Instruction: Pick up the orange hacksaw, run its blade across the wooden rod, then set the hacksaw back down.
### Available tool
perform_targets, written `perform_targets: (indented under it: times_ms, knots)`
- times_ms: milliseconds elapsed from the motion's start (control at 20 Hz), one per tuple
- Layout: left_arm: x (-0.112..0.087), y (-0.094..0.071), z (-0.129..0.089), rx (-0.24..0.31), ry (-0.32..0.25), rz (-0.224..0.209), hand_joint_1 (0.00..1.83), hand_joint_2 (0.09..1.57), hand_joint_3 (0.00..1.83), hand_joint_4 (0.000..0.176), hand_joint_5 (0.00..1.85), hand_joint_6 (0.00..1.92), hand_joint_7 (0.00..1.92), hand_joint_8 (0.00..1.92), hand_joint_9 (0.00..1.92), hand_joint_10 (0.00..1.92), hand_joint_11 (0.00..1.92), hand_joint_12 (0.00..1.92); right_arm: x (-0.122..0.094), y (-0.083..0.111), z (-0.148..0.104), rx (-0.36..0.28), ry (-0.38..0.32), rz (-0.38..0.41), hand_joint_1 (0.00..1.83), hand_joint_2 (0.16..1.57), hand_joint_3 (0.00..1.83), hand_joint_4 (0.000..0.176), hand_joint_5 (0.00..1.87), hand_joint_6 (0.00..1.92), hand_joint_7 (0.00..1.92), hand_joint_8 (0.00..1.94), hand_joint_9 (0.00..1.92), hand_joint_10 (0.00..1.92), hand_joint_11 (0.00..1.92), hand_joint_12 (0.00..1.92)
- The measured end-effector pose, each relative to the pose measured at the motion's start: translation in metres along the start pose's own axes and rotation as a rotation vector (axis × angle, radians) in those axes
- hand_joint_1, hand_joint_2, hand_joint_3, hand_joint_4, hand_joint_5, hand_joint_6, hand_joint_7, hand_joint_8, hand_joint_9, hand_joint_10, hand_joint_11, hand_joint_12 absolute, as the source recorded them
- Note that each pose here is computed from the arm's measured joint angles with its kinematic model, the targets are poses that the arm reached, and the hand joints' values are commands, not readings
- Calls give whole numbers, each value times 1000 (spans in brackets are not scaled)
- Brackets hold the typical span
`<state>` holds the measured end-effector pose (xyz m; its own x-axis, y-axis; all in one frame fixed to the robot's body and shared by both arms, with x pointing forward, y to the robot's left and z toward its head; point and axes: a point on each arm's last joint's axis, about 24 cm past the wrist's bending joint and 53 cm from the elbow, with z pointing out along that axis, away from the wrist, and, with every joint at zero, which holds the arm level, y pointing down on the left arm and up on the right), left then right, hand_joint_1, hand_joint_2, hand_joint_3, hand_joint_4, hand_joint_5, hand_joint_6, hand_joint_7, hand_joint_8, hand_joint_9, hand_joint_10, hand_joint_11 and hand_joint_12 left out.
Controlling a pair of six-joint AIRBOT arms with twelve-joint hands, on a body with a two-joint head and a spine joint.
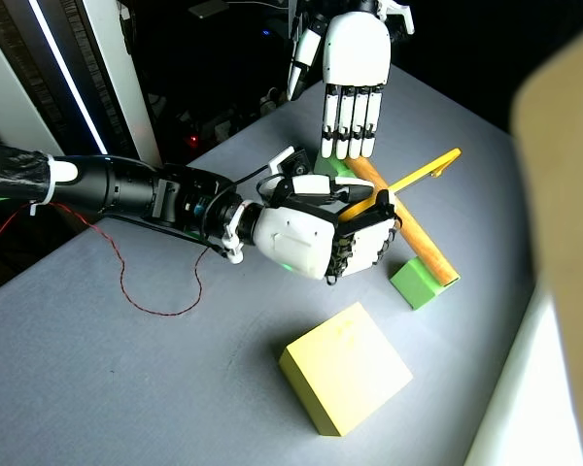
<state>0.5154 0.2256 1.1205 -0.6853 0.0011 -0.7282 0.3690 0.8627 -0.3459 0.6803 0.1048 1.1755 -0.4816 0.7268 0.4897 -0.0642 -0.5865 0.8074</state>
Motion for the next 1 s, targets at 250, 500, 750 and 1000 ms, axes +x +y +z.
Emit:
perform_targets:
  times_ms: [250,500,750,1000]
  knots:
    - [0,1,0,-2,0,0,53,1290,1,0,90,0,73,1,29,0,2,75,15,-5,10,-18,9,11,1246,1142,0,0,888,949,988,1199,923,1165,805,1511]
    - [0,1,0,-2,0,0,31,1299,0,0,103,0,83,0,43,0,0,99,24,-15,9,13,28,14,1248,1139,2,0,889,947,991,1192,922,1162,805,1512]
    - [0,1,0,-1,0,1,33,1302,3,0,92,1,71,1,33,1,0,81,18,-6,8,-5,58,-23,1247,1145,0,0,887,946,979,1216,909,1183,808,1516]
    - [0,1,0,-3,0,1,37,1299,2,0,85,2,65,2,28,2,0,52,-5,2,1,2,36,-49,1241,1144,2,0,887,956,977,1205,911,1134,806,1471]
